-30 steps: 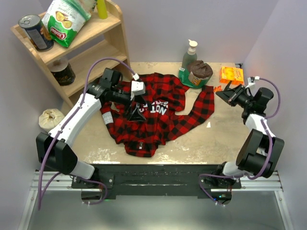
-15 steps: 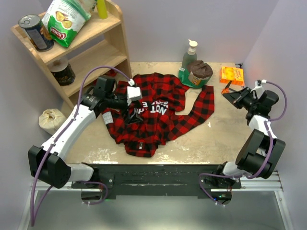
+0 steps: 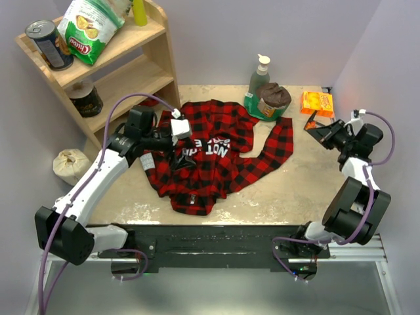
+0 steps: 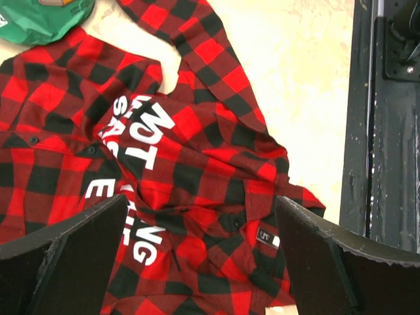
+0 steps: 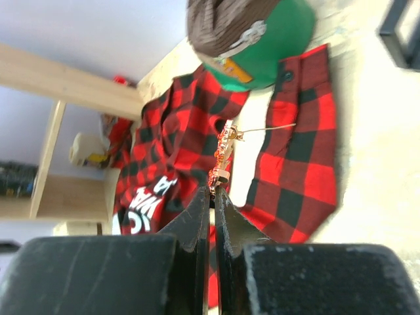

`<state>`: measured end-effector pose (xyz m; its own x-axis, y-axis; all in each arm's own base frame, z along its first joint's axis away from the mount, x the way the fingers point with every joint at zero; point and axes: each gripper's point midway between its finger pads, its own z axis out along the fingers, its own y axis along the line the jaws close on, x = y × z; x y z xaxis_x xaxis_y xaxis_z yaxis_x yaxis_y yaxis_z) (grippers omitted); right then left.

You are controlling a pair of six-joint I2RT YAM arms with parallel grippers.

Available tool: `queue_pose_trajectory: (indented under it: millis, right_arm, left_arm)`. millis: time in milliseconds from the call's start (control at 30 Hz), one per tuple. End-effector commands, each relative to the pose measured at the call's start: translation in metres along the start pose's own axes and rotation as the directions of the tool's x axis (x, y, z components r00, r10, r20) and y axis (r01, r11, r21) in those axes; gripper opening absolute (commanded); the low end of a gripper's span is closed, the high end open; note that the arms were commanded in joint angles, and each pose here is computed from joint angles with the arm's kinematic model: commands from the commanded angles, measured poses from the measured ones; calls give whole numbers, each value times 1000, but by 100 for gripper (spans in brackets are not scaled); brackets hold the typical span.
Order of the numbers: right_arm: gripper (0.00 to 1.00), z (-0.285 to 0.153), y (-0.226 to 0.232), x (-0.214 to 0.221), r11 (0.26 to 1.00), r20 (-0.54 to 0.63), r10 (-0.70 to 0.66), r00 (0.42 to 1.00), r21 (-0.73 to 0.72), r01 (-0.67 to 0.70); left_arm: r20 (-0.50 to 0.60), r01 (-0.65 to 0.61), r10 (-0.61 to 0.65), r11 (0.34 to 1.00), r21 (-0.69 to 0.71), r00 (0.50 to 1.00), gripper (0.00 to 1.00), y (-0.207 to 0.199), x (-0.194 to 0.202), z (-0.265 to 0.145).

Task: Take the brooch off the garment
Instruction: Close the brooch.

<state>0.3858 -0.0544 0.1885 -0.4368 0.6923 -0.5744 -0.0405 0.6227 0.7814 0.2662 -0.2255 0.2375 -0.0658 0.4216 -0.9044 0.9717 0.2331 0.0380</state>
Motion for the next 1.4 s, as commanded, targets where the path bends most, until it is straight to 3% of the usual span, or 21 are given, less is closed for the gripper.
queue_pose_trajectory:
  millis: [0,100,133,167,200,267,333,467,500,567,700,767,800,867,967,1000,1100,1200,1300,1367]
  right_arm:
    - [0,-9,41,3,963,-82,-228,970,-164,213]
    - [0,-17,60,27,922,-168,-340,925,-253,293]
    - [0,-17,61,30,849,-147,-496,856,-287,443]
    - [0,-20,64,53,841,-218,-518,827,-308,445]
    - [0,-21,70,52,744,-178,-651,738,-340,575]
    - [0,-19,75,70,668,-208,-738,642,-359,651]
    - [0,-17,83,79,530,-182,-847,500,-373,762]
    - [0,-18,94,88,311,-106,-950,293,-389,867]
    - [0,-19,92,93,221,-74,-975,210,-410,885]
    - [0,-25,108,93,82,21,-995,98,-393,916]
    - [0,-31,105,108,-177,133,-982,-136,-375,910]
    - [0,-34,99,115,-246,152,-968,-202,-395,885]
    - [0,-36,93,118,-343,174,-939,-298,-388,855]
    - [0,-37,92,120,-374,179,-927,-329,-390,841]
    - [0,-44,85,130,-474,213,-880,-423,-413,778]
    - [0,-45,84,131,-555,253,-832,-494,-404,727]
    - [0,-45,76,139,-654,308,-756,-578,-398,643]
    - [0,-44,79,146,-722,378,-692,-616,-371,584]
    - [0,-43,103,149,-670,446,-734,-511,-359,650]
    - [0,-51,103,162,-692,489,-713,-502,-382,612]
  left_arm:
    - [76,-14,13,1000,14,997,99,5,-21,1]
    - [103,-21,17,999,36,995,100,9,-37,2]
    - [115,-29,25,999,35,993,100,12,-47,0]
    - [114,-21,16,999,42,993,99,14,-48,2]
    - [117,-19,13,999,44,993,99,15,-50,3]
    - [113,-21,18,999,27,993,100,22,-56,3]
    - [87,-21,22,1000,-3,996,99,31,-58,1]
    - [37,-14,16,998,-53,999,100,45,-61,-2]
    - [22,-9,10,997,-74,1000,100,50,-60,-3]
    - [11,6,-5,995,-98,1000,100,59,-62,-2]
    - [-1,41,-41,992,-121,999,100,73,-63,4]
    - [-4,56,-57,992,-110,998,100,78,-60,11]
    - [-5,73,-74,992,-100,997,100,79,-59,14]
    - [-17,94,-95,992,-83,995,100,85,-56,22]
    - [-22,126,-128,990,-65,992,99,93,-55,32]
    - [-9,143,-143,989,-44,990,100,92,-59,35]
    - [23,201,-202,979,37,979,99,88,-61,48]
    - [49,250,-255,964,89,966,99,86,-63,62]
    - [43,269,-275,957,112,961,99,85,-60,78]
    - [27,281,-287,949,143,957,100,77,-56,89]
